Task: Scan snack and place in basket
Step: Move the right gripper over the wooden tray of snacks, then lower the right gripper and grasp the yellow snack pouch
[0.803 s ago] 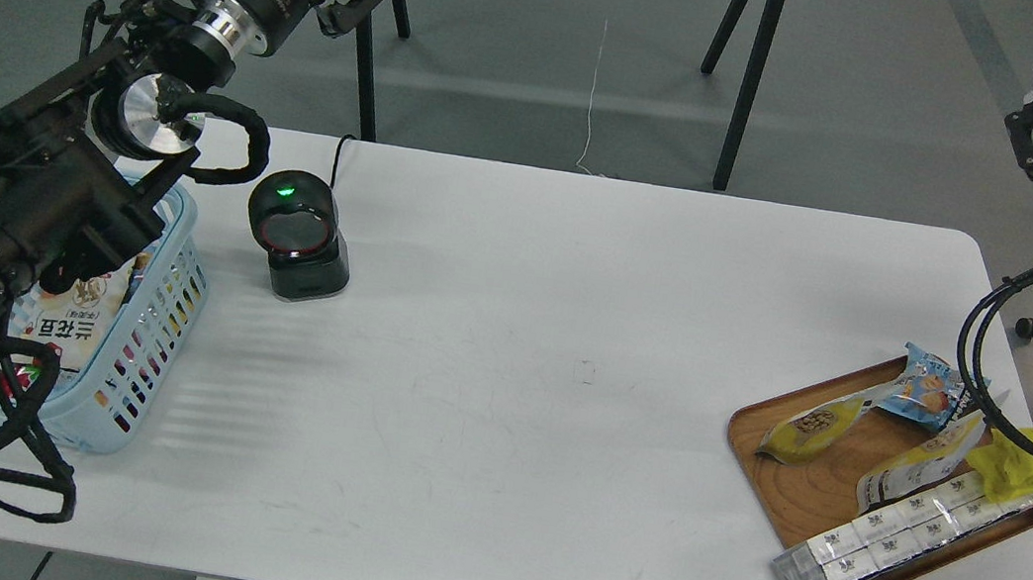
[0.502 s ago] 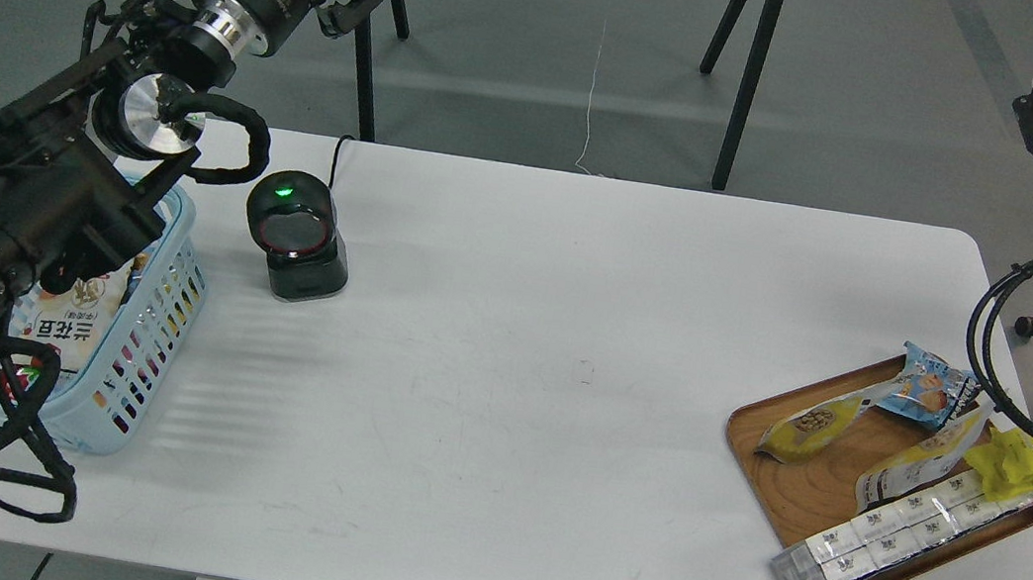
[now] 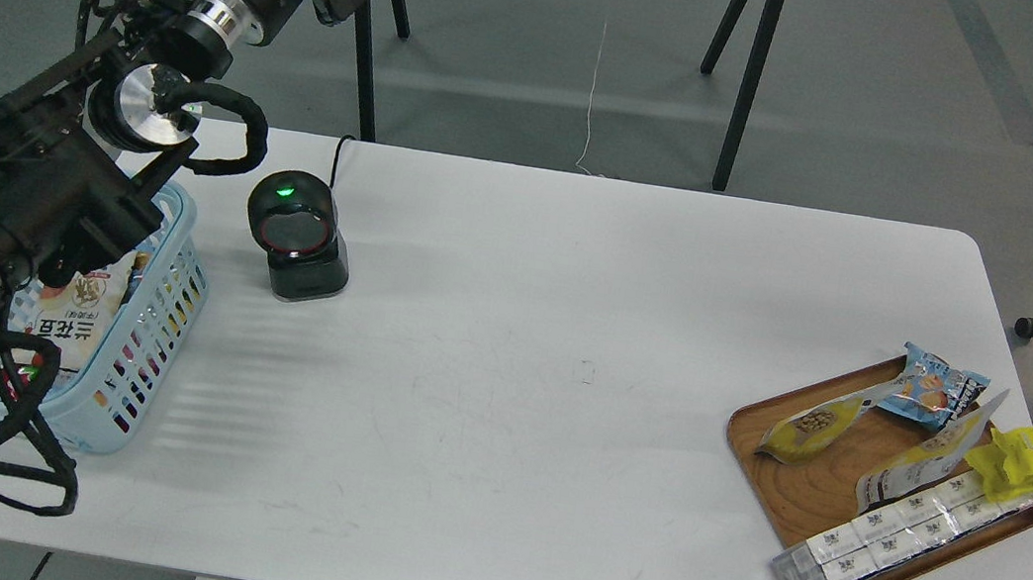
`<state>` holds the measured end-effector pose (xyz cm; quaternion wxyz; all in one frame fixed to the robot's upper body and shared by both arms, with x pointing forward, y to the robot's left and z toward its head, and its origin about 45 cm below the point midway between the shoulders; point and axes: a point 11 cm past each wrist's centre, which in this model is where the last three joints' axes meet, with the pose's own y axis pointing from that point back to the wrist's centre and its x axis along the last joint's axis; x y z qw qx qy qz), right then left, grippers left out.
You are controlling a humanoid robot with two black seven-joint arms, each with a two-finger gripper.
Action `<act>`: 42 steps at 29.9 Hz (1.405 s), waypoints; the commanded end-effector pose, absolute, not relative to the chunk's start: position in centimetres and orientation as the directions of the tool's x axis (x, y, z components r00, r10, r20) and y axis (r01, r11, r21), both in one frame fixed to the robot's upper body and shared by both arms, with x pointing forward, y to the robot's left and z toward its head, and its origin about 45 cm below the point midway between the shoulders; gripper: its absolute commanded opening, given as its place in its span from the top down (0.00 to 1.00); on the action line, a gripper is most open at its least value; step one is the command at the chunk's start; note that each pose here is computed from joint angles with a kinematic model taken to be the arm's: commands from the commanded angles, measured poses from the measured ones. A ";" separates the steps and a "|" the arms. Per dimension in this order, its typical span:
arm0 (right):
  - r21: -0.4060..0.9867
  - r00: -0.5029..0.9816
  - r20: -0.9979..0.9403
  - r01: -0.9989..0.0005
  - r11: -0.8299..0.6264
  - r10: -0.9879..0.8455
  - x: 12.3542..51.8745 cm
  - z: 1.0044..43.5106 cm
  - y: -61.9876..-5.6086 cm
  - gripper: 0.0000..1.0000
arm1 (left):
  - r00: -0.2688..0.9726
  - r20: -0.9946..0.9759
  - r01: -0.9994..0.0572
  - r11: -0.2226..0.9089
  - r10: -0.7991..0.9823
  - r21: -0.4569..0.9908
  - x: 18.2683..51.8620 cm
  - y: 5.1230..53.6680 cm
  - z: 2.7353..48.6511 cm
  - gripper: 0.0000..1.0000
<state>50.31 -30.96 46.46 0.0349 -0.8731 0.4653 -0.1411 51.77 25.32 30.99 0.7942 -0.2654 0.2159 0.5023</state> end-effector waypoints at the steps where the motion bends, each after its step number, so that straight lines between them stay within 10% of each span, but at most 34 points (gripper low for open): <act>1: -0.144 0.556 0.407 -0.744 -0.652 -0.725 49.3 48.1 -29.1 0.02 | 0.403 -0.608 -0.912 0.356 0.684 -0.203 51.8 25.3 31.0 0.00; 16: 0.469 0.568 0.807 -0.452 -0.758 0.160 43.7 45.6 -18.4 0.05 | 0.400 -0.599 -0.914 0.353 0.694 -0.202 51.9 25.2 31.1 0.00; 32: 0.917 0.373 0.399 -0.180 -0.356 0.838 36.2 31.8 -19.6 0.12 | 0.396 -0.602 -0.915 0.355 0.694 -0.193 51.7 25.3 30.4 0.00; 42: 0.978 0.161 0.064 -0.207 -0.030 0.985 35.2 28.1 -25.3 0.13 | 0.377 -0.602 -0.922 0.343 0.703 -0.177 51.6 25.8 29.8 0.00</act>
